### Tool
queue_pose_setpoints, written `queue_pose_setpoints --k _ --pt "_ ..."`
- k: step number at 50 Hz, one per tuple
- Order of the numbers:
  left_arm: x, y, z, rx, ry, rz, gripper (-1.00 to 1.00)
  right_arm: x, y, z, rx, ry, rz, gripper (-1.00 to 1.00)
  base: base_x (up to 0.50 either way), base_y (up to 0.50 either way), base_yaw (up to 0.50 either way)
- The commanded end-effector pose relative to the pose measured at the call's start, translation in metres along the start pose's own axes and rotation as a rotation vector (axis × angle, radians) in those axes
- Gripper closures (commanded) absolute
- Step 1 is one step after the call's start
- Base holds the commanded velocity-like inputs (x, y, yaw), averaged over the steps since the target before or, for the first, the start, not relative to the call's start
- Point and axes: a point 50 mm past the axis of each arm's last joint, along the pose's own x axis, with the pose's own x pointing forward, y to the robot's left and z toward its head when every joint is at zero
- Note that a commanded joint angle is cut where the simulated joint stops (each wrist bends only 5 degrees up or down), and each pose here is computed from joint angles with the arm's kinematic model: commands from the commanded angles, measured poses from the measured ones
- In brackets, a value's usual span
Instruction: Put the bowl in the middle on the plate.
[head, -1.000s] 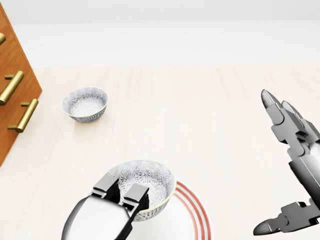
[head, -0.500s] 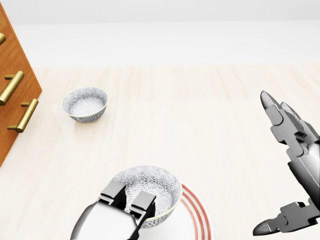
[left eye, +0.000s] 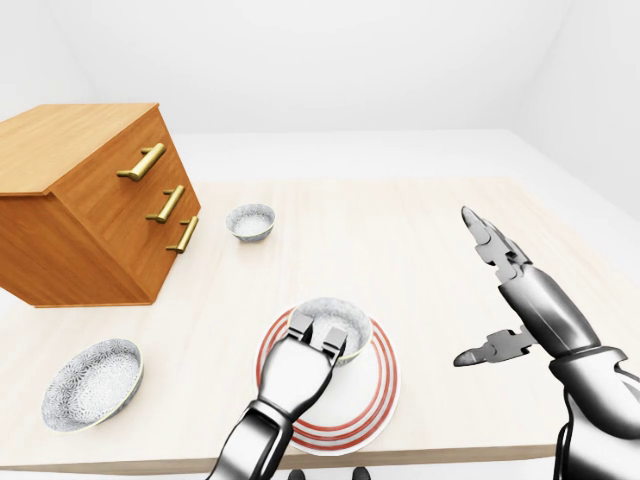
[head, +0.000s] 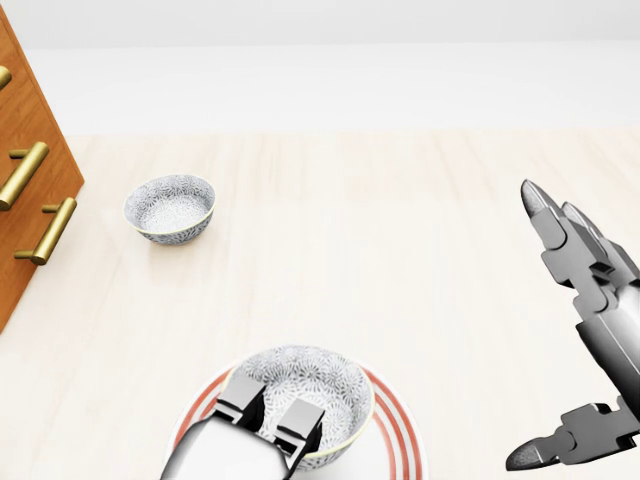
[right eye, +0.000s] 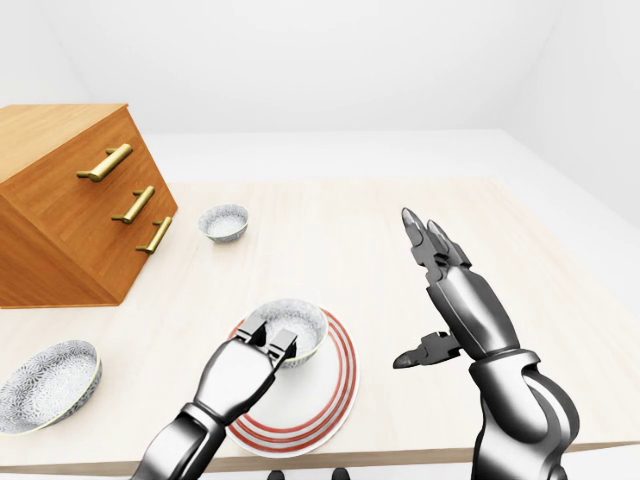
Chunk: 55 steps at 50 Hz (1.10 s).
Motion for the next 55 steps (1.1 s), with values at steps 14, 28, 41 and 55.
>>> queue_pose_setpoints --k 14,28,41,55 --pt "0.005 -0.009 -0.005 -0.072 -0.003 0.011 1.0 0.0 -0.001 0.001 -0.004 -0.002 -0.002 -1.0 0.0 0.0 0.0" --pt "0.007 -0.015 -0.009 -0.068 0.015 0.005 1.0 0.0 0.0 0.0 -0.003 -0.001 -0.002 -1.0 0.0 0.0 0.0" --pt "0.007 -0.02 -0.008 -0.07 0.015 -0.01 1.0 0.0 0.001 -0.002 0.006 0.006 0.006 -1.0 0.0 0.0 0.0" --pt "0.007 -0.02 -0.008 -0.076 0.015 -0.011 1.0 0.0 0.0 -0.001 0.001 0.002 0.003 -1.0 0.0 0.0 0.0"
